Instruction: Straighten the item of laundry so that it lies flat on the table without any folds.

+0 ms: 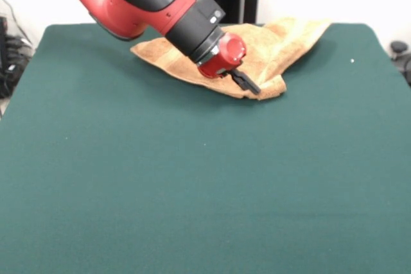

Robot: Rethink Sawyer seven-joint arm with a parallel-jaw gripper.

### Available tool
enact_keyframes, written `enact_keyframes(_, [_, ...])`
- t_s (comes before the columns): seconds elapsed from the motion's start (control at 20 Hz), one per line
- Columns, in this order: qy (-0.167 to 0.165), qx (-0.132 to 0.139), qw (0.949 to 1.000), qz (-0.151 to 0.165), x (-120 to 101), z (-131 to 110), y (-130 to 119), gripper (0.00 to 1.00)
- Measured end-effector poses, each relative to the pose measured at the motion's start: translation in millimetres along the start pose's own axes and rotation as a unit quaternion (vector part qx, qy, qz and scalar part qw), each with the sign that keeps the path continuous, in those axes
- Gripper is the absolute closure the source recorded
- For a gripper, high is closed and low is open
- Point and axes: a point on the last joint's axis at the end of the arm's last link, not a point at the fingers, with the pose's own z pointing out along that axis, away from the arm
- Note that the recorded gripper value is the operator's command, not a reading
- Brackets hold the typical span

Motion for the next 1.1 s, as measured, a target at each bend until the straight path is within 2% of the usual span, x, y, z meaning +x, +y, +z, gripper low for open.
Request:
enact_keyframes(0.45, [-0.007,-0.005,0.9999,0.008,-5.3,-7.5,-4.9,1.0])
enact_keyframes(0.8, [-0.009,-0.02,0.9993,0.029,-6.6,-11.9,-14.3,1.0])
enact_keyframes(1.1, [-0.008,-0.025,0.9993,0.029,-3.9,-10.1,-15.1,1.0])
